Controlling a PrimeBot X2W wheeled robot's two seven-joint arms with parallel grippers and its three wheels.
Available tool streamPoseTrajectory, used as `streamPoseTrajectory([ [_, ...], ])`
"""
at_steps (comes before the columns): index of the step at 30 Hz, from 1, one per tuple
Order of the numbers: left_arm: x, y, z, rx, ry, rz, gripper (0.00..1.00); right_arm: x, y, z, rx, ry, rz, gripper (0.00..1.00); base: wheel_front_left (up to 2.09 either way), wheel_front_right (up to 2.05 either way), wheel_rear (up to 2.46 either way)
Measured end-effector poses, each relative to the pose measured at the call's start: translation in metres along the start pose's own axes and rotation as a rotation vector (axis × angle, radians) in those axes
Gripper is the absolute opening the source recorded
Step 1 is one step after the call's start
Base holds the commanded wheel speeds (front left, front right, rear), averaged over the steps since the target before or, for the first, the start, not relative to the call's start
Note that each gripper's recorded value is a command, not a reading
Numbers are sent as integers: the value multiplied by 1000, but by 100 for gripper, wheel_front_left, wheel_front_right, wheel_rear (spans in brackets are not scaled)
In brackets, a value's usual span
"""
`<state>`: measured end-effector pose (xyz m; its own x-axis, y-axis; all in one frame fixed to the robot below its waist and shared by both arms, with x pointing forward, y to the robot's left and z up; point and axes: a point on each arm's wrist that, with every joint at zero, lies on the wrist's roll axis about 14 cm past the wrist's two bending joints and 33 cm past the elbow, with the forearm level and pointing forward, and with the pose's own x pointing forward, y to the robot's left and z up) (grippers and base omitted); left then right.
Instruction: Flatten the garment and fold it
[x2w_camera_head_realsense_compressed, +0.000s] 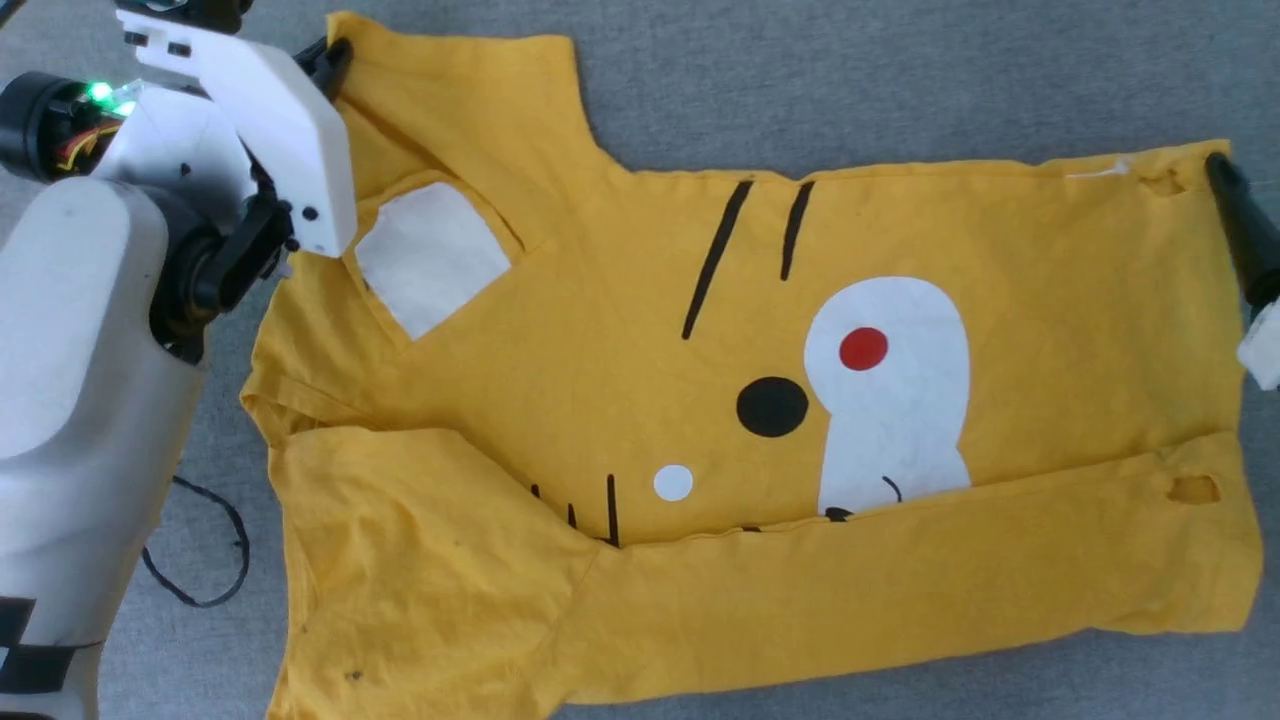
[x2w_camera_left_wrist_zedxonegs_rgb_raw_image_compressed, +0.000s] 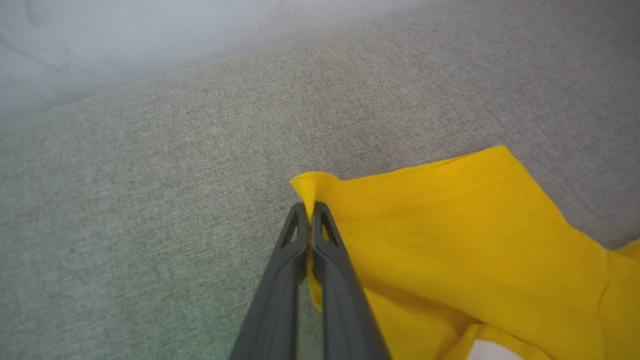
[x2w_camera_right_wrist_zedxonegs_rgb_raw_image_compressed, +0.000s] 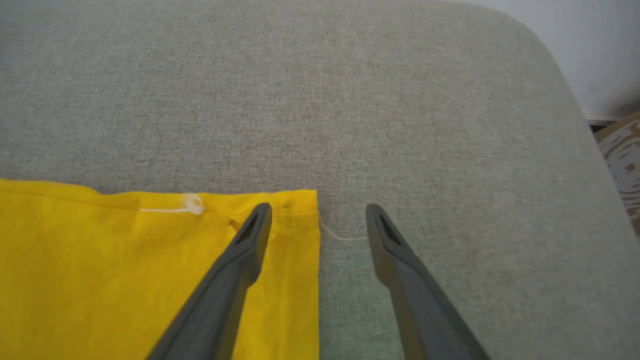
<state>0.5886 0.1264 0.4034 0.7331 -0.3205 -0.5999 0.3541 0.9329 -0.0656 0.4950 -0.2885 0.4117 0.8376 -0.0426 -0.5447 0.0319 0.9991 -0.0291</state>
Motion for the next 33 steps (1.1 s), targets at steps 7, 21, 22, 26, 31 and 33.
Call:
streamPoseTrajectory([
  [7,5,5,-11,-13,22,9,0,24,12,-29,9,124,44,100,0,0,0],
  [21,-14,14,28,-33,-151,39,0,27,14,-2,21,68,56,0,0,0,0],
  [22,-18,15,35,-37,-182,44,0,24,12,5,15,44,51,0,0,0,0],
  [26,-38,15,52,-54,-280,53,0,11,9,29,9,-46,42,0,0,0,0],
  [31,-71,10,61,-64,-395,53,0,-11,12,36,10,-104,53,0,0,0,0],
  [33,-85,6,57,-61,-424,49,0,-21,14,33,16,-115,56,0,0,0,0],
])
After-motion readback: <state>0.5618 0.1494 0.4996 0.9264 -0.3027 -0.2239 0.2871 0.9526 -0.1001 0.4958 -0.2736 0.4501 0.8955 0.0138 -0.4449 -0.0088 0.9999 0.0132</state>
